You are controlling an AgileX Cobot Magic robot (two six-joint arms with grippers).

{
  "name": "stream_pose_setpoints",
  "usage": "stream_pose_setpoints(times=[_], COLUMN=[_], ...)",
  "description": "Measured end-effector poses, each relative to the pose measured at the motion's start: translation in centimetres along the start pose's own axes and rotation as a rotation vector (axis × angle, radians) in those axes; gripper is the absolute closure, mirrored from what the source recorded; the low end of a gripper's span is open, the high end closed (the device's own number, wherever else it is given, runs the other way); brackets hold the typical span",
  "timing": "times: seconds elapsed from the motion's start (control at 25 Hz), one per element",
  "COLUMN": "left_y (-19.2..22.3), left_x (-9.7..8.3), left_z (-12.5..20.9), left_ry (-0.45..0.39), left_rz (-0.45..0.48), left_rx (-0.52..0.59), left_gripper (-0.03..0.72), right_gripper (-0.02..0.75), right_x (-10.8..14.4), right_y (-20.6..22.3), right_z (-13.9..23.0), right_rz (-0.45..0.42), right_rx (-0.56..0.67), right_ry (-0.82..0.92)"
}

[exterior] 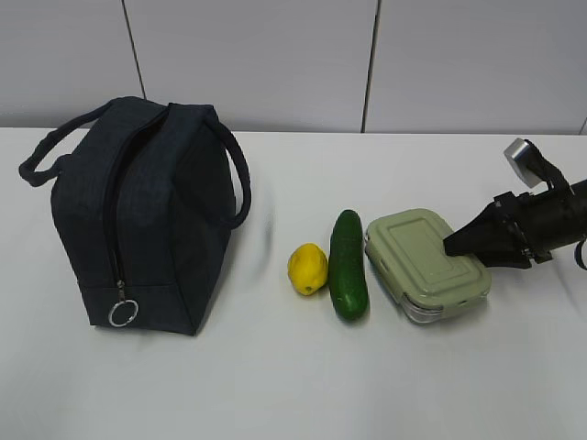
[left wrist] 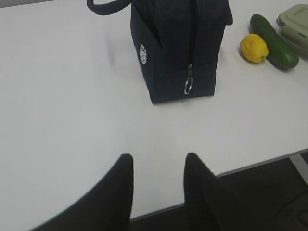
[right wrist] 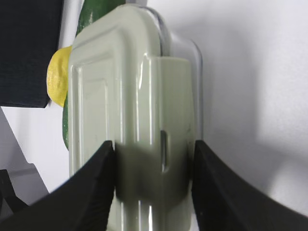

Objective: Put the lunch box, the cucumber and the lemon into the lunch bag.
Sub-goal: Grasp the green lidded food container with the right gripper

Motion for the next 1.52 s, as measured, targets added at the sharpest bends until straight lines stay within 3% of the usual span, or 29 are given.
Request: stream_pose_setpoints(times=[0.6,0.8,1.16,1.24,1.44,1.52], left_y=[0.0,0.0,0.0,0.0,0.0,0.0], left_x=[0.0,0.0,0.0,0.0,0.0,0.0], left_z=[0.0,0.0,0.0,0.0,0.0,0.0], left_ry=[0.000,0.000,0.000,0.000,0.000,0.000], left_rz=[0.000,0.000,0.000,0.000,0.000,0.000], left_rx=[0.000,0.000,0.000,0.000,0.000,0.000], left_gripper=[0.449,0.449,0.449,0.449,0.449,0.449], right_gripper=[0.391,0.472,0.482,0.452,0.277,0.253], right_x=[0.3,0.9,1.1,1.1,1.2,1.3], right_y=[-0.4,-0.7,-0.7,-0.7,-0.7,-0.6], right_z=[-0.1,-0.4,-0.5,-0.6,-0.6,-0.7], right_rz=[0.016,-0.002,-0.021,-0.023,-0.027,-0.030], right_rx=[-0.001,-0.018,-0.031,-0.034,-0.039,-0.042], right_ry=[0.032,0.034,0.047,0.054,0.063,0.064])
Point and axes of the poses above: a point on each arm's last joint axis where the gripper is mounted, y pointing out along that axis toward the gripper, x along the wrist's bending axis when the last joint is at zero, z = x × y, the point moved 2 cm from there along y, pointing out along that axis toward the gripper
